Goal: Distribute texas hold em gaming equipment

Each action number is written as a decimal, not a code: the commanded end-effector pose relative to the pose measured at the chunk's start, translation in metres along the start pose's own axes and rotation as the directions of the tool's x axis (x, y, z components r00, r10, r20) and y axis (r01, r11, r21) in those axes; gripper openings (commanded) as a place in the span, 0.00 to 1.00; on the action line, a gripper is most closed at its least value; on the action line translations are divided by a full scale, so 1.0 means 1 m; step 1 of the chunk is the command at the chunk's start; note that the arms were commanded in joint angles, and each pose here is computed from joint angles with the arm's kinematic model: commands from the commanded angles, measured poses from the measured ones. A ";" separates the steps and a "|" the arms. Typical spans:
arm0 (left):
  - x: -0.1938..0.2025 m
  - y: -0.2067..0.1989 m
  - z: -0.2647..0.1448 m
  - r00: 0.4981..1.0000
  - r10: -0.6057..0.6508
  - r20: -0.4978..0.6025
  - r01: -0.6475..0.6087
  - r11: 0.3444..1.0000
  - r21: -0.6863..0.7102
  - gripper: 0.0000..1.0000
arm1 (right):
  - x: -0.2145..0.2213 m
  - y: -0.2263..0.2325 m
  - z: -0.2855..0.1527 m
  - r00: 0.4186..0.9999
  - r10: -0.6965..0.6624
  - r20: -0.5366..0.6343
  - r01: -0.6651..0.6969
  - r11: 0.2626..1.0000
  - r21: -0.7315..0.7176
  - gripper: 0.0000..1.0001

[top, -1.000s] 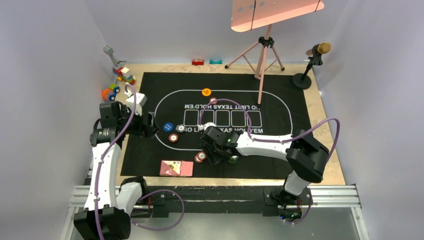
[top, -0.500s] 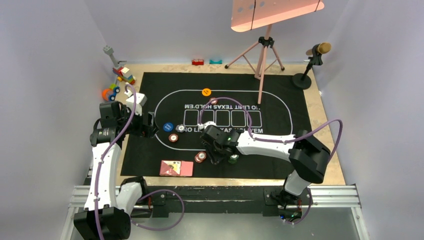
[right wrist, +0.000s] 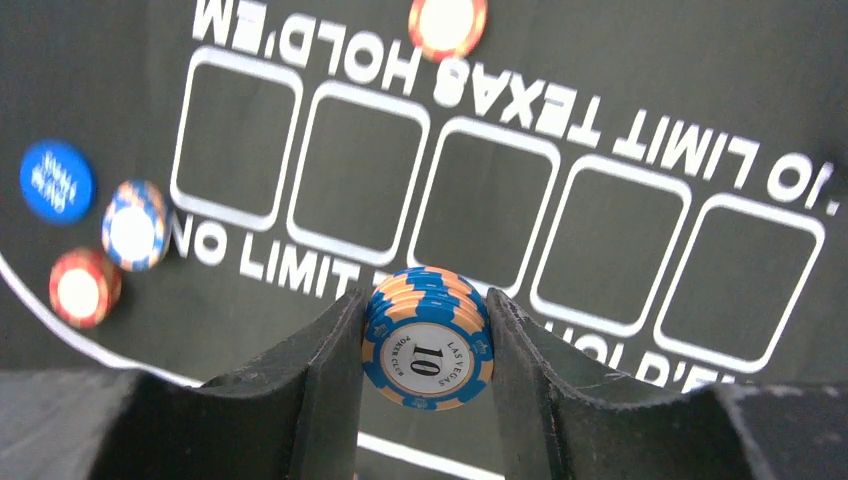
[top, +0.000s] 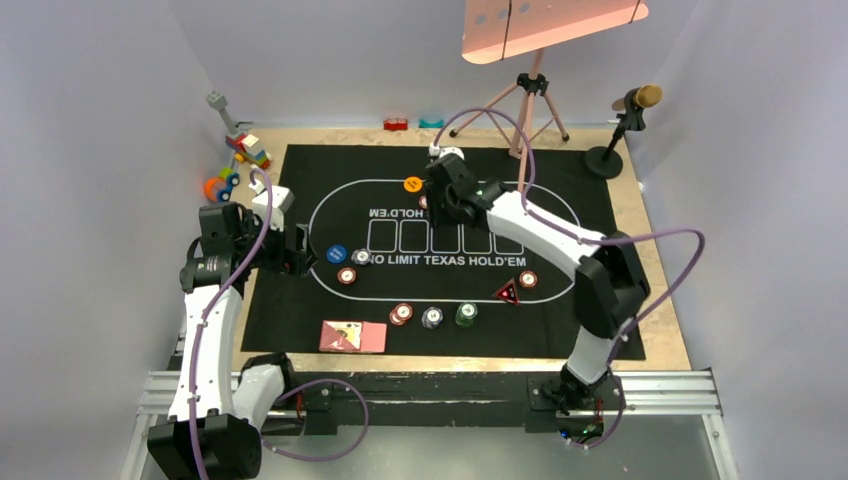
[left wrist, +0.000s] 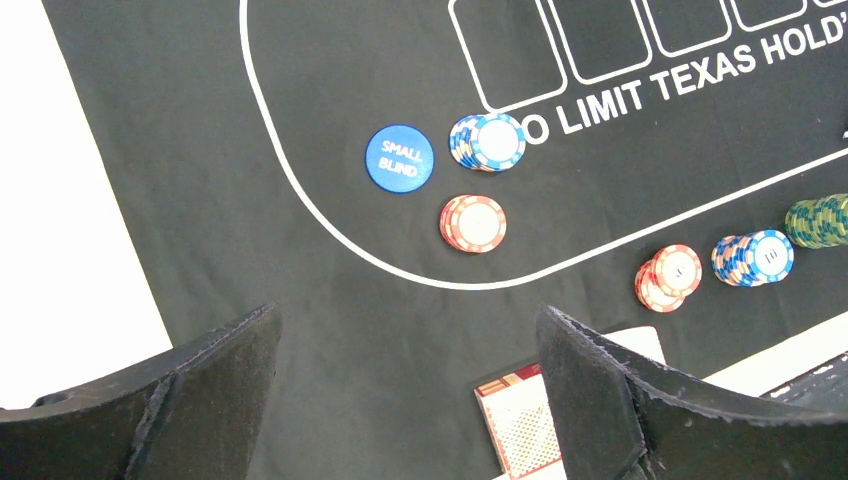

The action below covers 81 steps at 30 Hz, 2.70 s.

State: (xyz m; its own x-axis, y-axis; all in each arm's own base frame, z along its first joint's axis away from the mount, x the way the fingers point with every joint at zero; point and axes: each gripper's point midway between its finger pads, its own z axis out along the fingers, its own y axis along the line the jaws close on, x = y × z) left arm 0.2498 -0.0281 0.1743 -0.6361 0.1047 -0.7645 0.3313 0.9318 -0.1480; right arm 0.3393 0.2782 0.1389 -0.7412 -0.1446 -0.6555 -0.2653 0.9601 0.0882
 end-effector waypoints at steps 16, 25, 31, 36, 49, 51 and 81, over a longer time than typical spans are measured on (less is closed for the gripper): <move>-0.009 0.001 -0.001 0.998 0.040 0.042 -0.041 0.999 0.010 1.00 | -0.099 -0.069 0.149 0.993 0.098 0.072 -0.108 0.983 0.146 0.10; -0.009 0.001 -0.001 0.998 0.039 0.041 -0.040 0.999 0.009 1.00 | -0.091 -0.071 0.175 0.994 0.106 0.034 -0.110 0.985 0.133 0.11; -0.009 0.000 -0.001 0.998 0.038 0.040 -0.039 0.999 0.012 1.00 | -0.084 -0.069 0.180 0.994 0.110 0.013 -0.111 0.987 0.118 0.12; -0.010 0.000 -0.001 0.998 0.041 0.042 -0.041 0.999 0.010 1.00 | -0.080 -0.065 0.183 0.994 0.113 -0.003 -0.112 0.989 0.100 0.31; -0.010 0.000 -0.002 0.998 0.044 0.048 -0.045 0.999 0.009 1.00 | -0.114 -0.063 0.139 0.989 0.119 0.088 -0.127 0.988 0.089 0.69; -0.010 0.000 -0.002 0.998 0.045 0.049 -0.046 0.999 0.008 1.00 | -0.122 -0.057 0.114 0.984 0.123 0.126 -0.132 0.989 0.063 0.69; -0.010 -0.001 -0.005 0.997 0.052 0.062 -0.053 0.999 0.003 1.00 | 0.166 0.073 -0.033 0.974 -0.204 -0.095 0.173 0.950 -0.261 0.77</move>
State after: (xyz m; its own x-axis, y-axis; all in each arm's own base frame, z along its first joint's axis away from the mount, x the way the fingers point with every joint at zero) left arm 0.2481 -0.0290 0.1786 -0.6145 0.1208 -0.7796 0.3480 0.9284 -0.1304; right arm 0.1815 0.3004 0.0595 -0.7333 -0.3572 -0.5786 -0.5192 0.8435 0.1374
